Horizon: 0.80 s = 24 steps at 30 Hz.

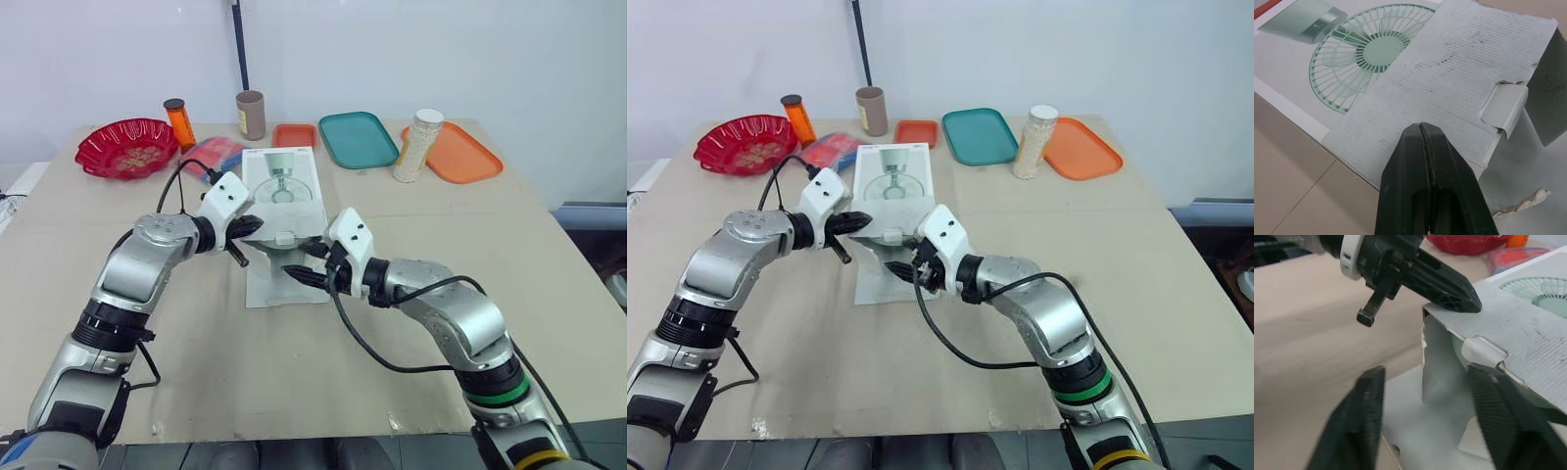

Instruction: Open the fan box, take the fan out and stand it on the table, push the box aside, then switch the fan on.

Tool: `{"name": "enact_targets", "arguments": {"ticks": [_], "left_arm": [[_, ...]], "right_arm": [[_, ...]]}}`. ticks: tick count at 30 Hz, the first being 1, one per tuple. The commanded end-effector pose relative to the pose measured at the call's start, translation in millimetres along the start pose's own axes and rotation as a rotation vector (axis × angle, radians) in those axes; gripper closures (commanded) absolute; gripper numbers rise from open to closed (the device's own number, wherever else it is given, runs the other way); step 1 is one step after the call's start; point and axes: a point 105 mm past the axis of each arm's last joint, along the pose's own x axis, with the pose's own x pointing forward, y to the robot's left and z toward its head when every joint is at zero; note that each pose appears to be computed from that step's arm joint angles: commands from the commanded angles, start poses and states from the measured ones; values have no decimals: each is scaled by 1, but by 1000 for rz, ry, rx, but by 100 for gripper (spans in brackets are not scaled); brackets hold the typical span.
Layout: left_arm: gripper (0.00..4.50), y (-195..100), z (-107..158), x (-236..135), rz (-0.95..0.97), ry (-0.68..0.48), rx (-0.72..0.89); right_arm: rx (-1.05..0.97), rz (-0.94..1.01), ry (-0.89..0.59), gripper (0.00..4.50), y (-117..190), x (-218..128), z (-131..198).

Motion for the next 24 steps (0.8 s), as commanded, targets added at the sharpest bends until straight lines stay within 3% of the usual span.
{"name": "enact_targets", "arguments": {"ticks": [1,2,3,18,24], "left_arm": [[450,4,-11,1,13,44,-16],[450,4,-11,1,13,43,-18],[450,4,-11,2,13,41,-19],[450,4,-9,3,6,34,-18],[450,1,-9,4,-8,31,-18]], "right_arm": [[-48,5,-46,368,7,8,15],[-46,3,-49,425,9,11,16],[-44,1,-52,444,10,13,17],[-3,-221,99,444,-14,24,-10],[-56,-323,158,444,-27,-1,-18]]}}
